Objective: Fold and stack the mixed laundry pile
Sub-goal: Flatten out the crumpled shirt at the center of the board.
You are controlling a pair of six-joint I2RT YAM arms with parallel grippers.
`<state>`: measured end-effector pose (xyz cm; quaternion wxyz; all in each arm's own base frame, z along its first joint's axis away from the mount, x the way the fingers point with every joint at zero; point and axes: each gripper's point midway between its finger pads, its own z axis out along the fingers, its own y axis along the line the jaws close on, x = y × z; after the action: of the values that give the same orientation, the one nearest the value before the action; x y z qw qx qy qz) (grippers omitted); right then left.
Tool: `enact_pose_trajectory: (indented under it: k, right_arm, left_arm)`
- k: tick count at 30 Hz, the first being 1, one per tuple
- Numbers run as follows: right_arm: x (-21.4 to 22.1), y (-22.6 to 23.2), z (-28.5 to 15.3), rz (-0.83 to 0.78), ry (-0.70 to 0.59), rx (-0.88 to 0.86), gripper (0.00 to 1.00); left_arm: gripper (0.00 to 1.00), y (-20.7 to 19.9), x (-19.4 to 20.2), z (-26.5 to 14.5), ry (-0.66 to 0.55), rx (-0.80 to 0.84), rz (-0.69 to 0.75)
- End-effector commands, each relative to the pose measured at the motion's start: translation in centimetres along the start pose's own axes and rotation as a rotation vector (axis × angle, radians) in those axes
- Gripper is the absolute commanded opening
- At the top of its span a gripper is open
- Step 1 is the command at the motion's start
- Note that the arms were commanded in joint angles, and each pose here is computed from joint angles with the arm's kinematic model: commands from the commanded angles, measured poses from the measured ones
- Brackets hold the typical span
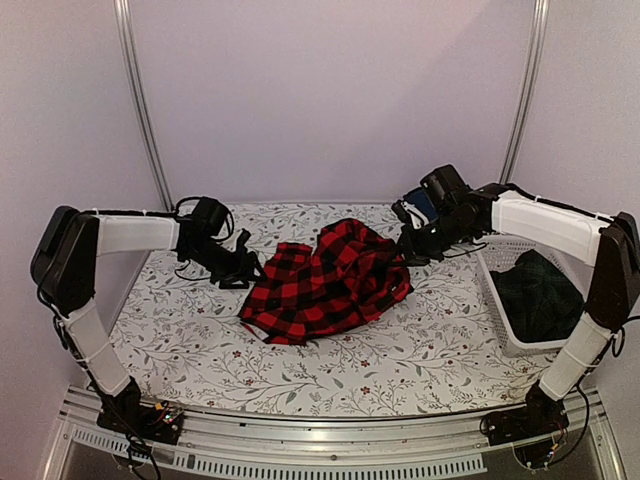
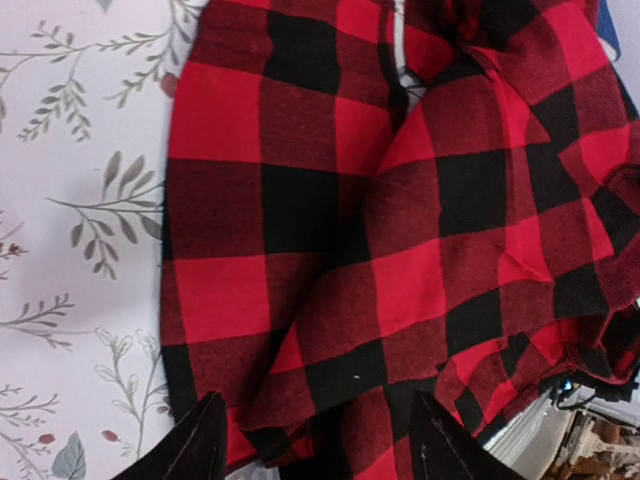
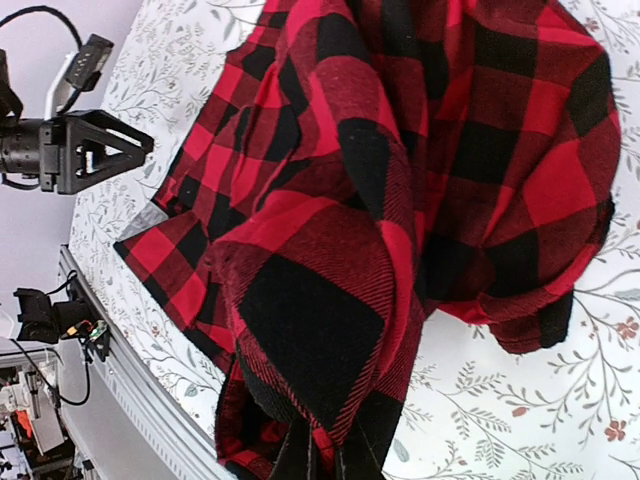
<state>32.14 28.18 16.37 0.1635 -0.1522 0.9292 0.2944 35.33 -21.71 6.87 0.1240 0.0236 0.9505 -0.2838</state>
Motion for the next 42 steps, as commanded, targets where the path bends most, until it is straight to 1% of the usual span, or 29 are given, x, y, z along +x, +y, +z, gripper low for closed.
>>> enact_pose_trajectory:
  k: [1,6,9,11,14,16,17,18,20,21,23,24,25,27,29,32,34,35,38,40,42]
  right_arm:
    - [-1.5,2.9,-0.8,-0.038,-0.053,-0.112,0.00]
    - [-2.4,2.3,-2.2,-0.017,-0.093,-0.101,0.00]
    - [-2.6,2.2,-2.7,-0.011,-0.104,-0.105,0.00]
    - [-2.8,2.3,-2.8,-0.010,-0.109,-0.110,0.00]
    - [-3.3,2.8,-3.2,-0.012,-0.119,-0.122,0.00]
    - [-3.7,3.2,-3.6,-0.016,-0.131,-0.133,0.00]
    - [-3.9,3.5,-3.9,-0.018,-0.137,-0.139,0.00]
    - [-4.3,3.7,-4.1,-0.018,-0.146,-0.144,0.00]
    - [-5.1,4.4,-4.9,-0.026,-0.169,-0.157,0.00]
    - [-5.6,4.8,-5.4,-0.033,-0.184,-0.160,0.00]
    - [-6.7,5.4,-6.4,-0.045,-0.215,-0.168,0.00]
    - [-7.3,5.8,-7.0,-0.051,-0.232,-0.170,0.00]
    - [-7.8,6.0,-7.4,-0.056,-0.245,-0.170,0.00]
    - [-9.1,6.6,-8.4,-0.073,-0.280,-0.179,0.00]
    - [-10.7,7.6,-9.2,-0.097,-0.311,-0.201,0.00]
    - [-14.0,10.5,-10.8,-0.152,-0.366,-0.287,0.00]
    - [-16.3,13.6,-12.3,-0.200,-0.412,-0.367,0.00]
    - [-17.4,15.0,-12.0,-0.223,-0.415,-0.408,0.00]
    - [-19.4,22.3,-15.8,-0.361,-0.490,-0.599,0.00]
    - [-19.4,25.5,-14.6,-0.412,-0.464,-0.745,0.00]
    - [-18.3,27.3,-14.9,-0.410,-0.424,-0.844,0.00]
  left_arm:
    - [0.62,-2.8,0.6,0.4,-0.005,0.101,0.086]
    - [0.63,-3.6,2.2,2.2,0.028,0.053,0.199]
    - [0.63,-2.7,2.7,3.6,0.053,-0.014,0.217]
    - [0.64,-1.7,2.4,4.1,0.041,-0.074,0.217]
    - [0.69,-0.9,1.6,4.6,0.026,-0.122,0.218]
    - [0.68,-1.2,1.2,5.0,0.024,-0.114,0.231]
    - [0.66,-1.5,1.1,5.4,0.029,-0.103,0.239]
    - [0.61,-1.8,1.1,5.8,0.036,-0.090,0.252]
    - [0.43,-2.5,1.0,6.3,0.044,-0.066,0.281]
    - [0.31,-2.8,0.9,6.4,0.045,-0.056,0.292]
    - [0.02,-3.6,0.6,6.1,0.041,-0.022,0.301]
    - [0.00,-4.0,0.3,5.5,0.027,-0.010,0.303]
    - [0.00,-4.5,-0.3,4.7,0.004,0.013,0.301]
    - [0.00,-5.4,-1.8,2.4,-0.055,0.060,0.285]
    - [0.00,-5.9,-4.2,-1.0,-0.161,0.061,0.267]
    - [0.00,-6.1,-8.2,-8.4,-0.363,0.032,0.231]
    - [0.00,-6.7,-10.2,-14.2,-0.511,0.038,0.201]
    - [0.00,-7.2,-10.8,-17.3,-0.584,0.045,0.194]
    - [0.00,-9.7,-11.2,-25.2,-0.752,0.090,0.201]
    - [0.00,-12.5,-10.4,-30.0,-0.851,0.156,0.238]
    - [0.00,-14.7,-9.1,-34.7,-0.959,0.220,0.267]
